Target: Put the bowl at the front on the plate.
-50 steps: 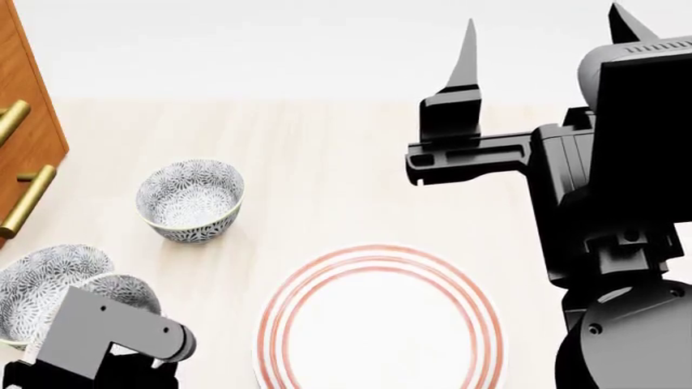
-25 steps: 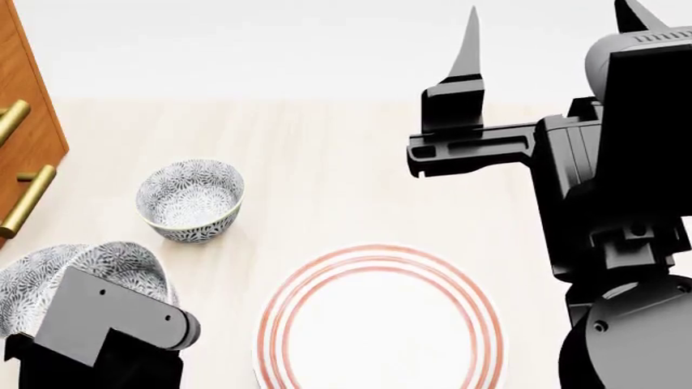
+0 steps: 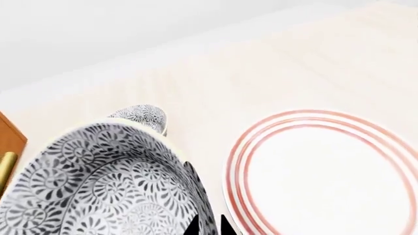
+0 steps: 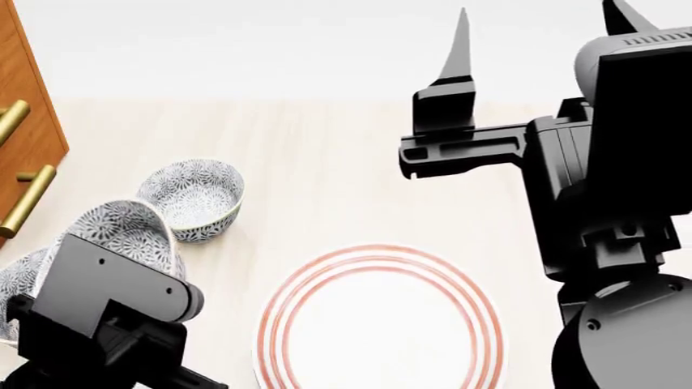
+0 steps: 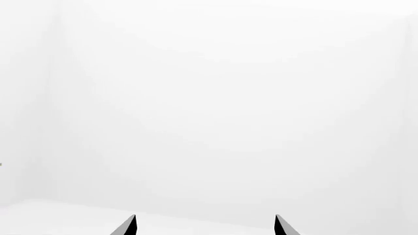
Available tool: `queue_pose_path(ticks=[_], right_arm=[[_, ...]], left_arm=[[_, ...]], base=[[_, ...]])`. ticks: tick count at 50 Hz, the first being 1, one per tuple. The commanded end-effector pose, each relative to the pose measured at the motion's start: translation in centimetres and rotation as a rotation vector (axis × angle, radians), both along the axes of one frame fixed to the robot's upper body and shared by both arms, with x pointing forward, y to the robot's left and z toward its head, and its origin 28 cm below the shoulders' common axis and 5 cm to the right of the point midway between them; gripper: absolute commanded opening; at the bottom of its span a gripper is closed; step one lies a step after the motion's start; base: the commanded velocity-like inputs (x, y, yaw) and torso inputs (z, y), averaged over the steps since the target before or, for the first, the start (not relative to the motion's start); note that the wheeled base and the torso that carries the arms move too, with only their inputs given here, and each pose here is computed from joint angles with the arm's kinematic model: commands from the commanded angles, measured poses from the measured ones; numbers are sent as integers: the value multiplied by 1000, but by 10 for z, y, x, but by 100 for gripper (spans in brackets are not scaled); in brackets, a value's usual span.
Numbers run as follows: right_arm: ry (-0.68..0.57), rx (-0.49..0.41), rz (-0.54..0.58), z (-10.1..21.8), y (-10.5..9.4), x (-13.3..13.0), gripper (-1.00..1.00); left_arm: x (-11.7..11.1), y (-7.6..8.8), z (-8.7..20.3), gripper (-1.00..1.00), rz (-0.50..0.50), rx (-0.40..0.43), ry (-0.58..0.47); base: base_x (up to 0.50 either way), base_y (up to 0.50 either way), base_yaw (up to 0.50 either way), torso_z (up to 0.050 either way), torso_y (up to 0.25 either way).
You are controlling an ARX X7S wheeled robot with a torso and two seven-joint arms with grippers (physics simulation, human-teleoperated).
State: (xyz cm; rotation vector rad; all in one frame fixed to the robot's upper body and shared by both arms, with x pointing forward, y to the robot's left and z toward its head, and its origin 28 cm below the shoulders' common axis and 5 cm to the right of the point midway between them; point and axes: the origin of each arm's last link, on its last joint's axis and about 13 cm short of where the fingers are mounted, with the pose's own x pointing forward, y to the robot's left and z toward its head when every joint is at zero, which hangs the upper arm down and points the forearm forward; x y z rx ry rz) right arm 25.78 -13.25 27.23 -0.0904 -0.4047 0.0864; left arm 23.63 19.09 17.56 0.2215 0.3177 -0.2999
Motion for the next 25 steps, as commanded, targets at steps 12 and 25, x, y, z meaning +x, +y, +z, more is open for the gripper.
queue_pose_path(ticks=[12,25], right_arm=[[-2,-7,10,0,2,1,100],[-1,-11,11,-2,3,1,100]], left_arm=[[13,2,20,-100,-26,27,-95],[23,1,26,-100,-62,48,-120]], base=[[0,0,0,0,0],[0,0,0,0,1]])
